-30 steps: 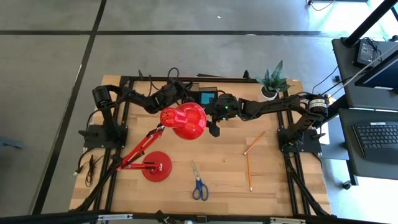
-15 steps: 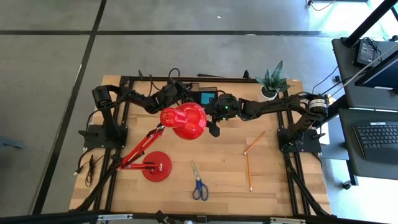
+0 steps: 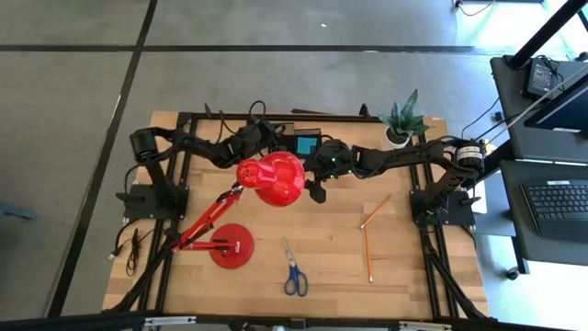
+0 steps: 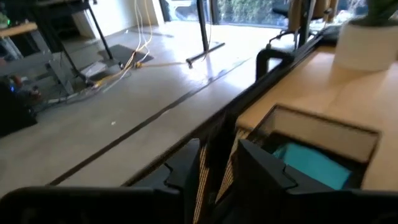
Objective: Pick and place office supplies into organizer
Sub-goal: Put the pen into the desk organizer, then put the top pencil into the desk organizer
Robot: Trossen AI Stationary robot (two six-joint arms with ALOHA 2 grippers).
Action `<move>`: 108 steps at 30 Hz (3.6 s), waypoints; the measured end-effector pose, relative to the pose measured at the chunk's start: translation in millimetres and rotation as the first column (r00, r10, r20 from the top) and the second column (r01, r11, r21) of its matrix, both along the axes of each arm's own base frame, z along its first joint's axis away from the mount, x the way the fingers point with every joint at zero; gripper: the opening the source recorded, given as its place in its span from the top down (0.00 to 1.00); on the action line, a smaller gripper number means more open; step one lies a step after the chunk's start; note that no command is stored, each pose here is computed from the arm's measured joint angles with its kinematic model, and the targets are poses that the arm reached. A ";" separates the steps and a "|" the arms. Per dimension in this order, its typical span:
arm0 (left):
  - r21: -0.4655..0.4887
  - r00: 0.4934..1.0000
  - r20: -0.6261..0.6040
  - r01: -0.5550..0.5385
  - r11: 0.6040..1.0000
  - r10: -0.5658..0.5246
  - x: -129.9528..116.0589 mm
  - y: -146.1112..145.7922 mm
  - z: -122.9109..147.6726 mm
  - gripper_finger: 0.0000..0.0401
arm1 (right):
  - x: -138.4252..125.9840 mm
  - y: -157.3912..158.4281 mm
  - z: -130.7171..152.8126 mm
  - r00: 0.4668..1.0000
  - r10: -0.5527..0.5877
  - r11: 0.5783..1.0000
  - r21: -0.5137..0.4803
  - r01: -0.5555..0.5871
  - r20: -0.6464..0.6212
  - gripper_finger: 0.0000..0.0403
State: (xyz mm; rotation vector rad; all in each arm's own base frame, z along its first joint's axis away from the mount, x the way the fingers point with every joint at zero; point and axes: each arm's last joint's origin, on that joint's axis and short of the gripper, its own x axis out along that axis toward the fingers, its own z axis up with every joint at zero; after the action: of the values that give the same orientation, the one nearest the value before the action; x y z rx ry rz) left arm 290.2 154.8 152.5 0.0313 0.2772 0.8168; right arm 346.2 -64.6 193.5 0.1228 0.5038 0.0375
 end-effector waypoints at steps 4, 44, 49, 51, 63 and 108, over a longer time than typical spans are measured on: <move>0.016 1.000 0.022 0.014 1.000 -0.014 -4.4 -7.6 23.9 0.74 | -0.1 0.0 -0.1 1.000 -0.007 1.000 0.013 0.007 -0.003 0.40; -0.031 0.932 0.026 0.362 0.932 -0.361 -23.0 -89.7 19.0 0.74 | -93.9 120.2 31.8 0.825 -0.027 0.998 0.025 0.050 -0.564 0.41; -0.030 0.932 0.024 0.362 0.932 -0.362 -23.0 -89.6 18.9 0.74 | -105.1 122.9 24.0 0.750 -0.037 0.996 -0.088 -0.028 -0.660 0.43; -0.032 0.932 0.021 0.362 0.932 -0.361 -23.1 -89.6 18.6 0.74 | -105.9 125.4 19.3 0.727 -0.030 0.990 -0.123 -0.075 -0.686 0.45; -0.029 0.932 0.012 0.363 0.931 -0.363 -23.2 -89.7 18.2 0.74 | -99.1 143.7 -28.3 0.524 0.055 0.902 -0.183 -0.391 -0.850 0.59; -0.031 0.932 0.009 0.363 0.931 -0.363 -23.3 -89.7 17.9 0.74 | -93.2 156.4 -63.8 0.416 0.064 0.823 -0.188 -0.536 -0.907 0.65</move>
State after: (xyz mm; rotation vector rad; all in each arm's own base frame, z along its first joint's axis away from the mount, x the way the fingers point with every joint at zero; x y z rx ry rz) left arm 266.9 65.1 170.5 0.0501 0.2714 0.4431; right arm 253.1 91.8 129.7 -0.4794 1.5974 0.2382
